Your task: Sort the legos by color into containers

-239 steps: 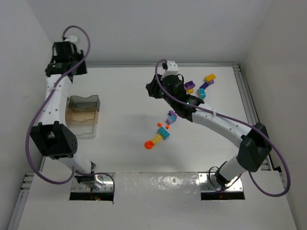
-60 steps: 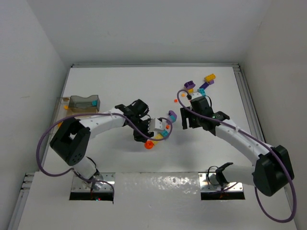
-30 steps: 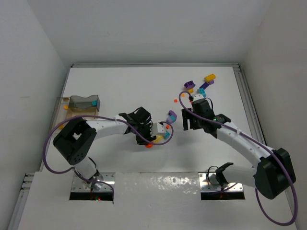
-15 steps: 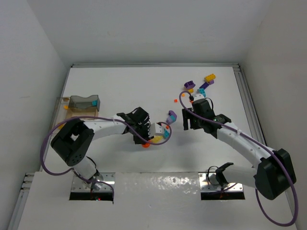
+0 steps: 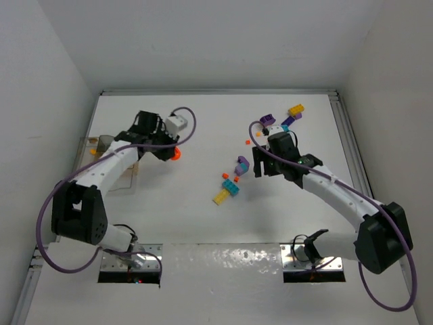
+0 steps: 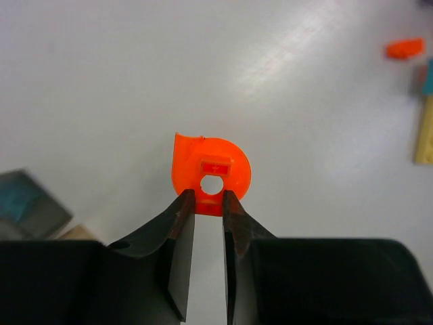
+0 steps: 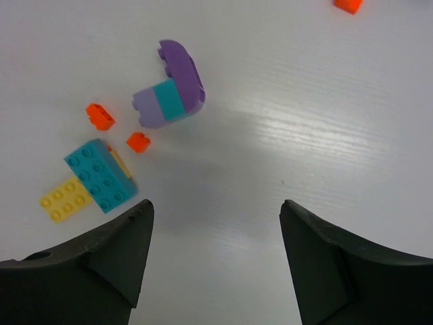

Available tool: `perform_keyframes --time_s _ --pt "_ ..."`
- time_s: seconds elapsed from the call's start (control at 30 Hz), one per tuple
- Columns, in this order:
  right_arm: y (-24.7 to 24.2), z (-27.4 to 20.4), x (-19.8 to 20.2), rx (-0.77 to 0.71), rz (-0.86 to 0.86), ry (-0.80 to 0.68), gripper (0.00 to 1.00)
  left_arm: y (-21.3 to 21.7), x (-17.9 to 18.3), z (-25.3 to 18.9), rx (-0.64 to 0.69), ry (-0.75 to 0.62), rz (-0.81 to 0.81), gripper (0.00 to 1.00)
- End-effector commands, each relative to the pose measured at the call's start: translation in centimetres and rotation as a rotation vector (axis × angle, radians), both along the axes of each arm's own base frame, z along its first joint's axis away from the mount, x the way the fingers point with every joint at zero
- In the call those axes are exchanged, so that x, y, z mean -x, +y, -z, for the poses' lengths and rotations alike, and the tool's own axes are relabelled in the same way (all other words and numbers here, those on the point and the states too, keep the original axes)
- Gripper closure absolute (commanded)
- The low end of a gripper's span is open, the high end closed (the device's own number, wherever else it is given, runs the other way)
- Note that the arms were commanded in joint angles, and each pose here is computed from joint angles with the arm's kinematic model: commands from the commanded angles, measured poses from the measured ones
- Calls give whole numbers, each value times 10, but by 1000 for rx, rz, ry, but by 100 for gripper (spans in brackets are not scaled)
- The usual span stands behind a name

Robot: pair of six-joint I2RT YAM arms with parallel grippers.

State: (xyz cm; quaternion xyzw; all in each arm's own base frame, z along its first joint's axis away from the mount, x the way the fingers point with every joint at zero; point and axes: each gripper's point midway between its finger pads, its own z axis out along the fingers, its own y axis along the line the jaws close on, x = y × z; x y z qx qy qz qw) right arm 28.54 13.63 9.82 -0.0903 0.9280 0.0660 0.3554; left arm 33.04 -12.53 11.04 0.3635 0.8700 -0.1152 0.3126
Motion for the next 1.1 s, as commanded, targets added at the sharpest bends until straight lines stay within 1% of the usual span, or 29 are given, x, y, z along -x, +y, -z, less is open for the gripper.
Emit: perform_keyframes --time_s 0.0,0.03,0.07,0.1,0.13,0.17,0.2,0.23,0.3,0.33,0.4,0.43,0.5,0.53,0.57,0.6,0.7,0.73,0.77,0.83,0.9,1.0,1.03,1.07 --pt "25 -28 -27 -59 -55 -68 26 47 -28 -37 78 -45 -324 100" --pt "29 -29 -30 -68 -70 -64 26 76 -31 -42 79 -35 -425 100" --pt "33 -36 -35 -75 -82 -75 27 91 -32 -44 74 -32 -470 100" --pt "36 -33 -39 -71 -88 -62 27 106 -32 -48 79 -35 -506 100" --pt "43 -42 -45 -88 -101 -73 27 138 -31 -51 68 -52 -561 100" --pt "45 -43 -47 -85 -109 -69 27 147 -30 -54 74 -68 -556 100" --pt "48 -40 -51 -82 -116 -55 27 170 -26 -62 65 -107 -586 100" --pt "50 -41 -53 -83 -119 -53 27 180 -23 -60 19 -131 -542 100" --pt "55 -48 -60 -92 -124 -63 27 200 -16 -61 -31 -163 -530 100" --pt "58 -46 -62 -97 -125 -60 27 208 -14 -58 -74 -172 -486 100" --pt "59 -43 -63 -106 -119 -62 28 213 -13 -54 -95 -173 -428 100" --pt "59 -41 -62 -111 -114 -60 28 215 -13 -53 -131 -187 -363 100" --pt "57 -38 -59 -112 -108 -54 28 213 -16 -48 -142 -199 -278 100" --pt "56 -38 -58 -115 -104 -55 28 213 -17 -46 -184 -218 -190 100" --pt "54 -33 -55 -111 -102 -52 28 211 -18 -42 -190 -225 -131 100" --pt "51 -32 -54 -103 -94 -54 27 212 -19 -33 -226 -218 -47 100" --pt "44 -27 -48 -82 -81 -49 27 215 -27 -18 -243 -179 51 100" --pt "40 -24 -45 -74 -77 -43 27 214 -30 -17 -232 -172 80 100" --pt "39 -25 -44 -75 -74 -49 27 213 -32 -5 -214 -137 104 100" --pt "35 -23 -40 -65 -62 -46 27 209 -30 -5 -207 -111 208 100" --pt "32 -22 -39 -57 -56 -50 27 205 -19 8 -203 -68 305 100" --pt "28 -23 -37 -47 -49 -50 27 202 -2 25 -217 -34 362 100" --pt "28 -23 -36 -45 -48 -48 27 204 -5 25 -232 -45 365 100" --pt "28 -23 -36 -48 -48 -48 27 203 0 30 -234 -39 360 100"
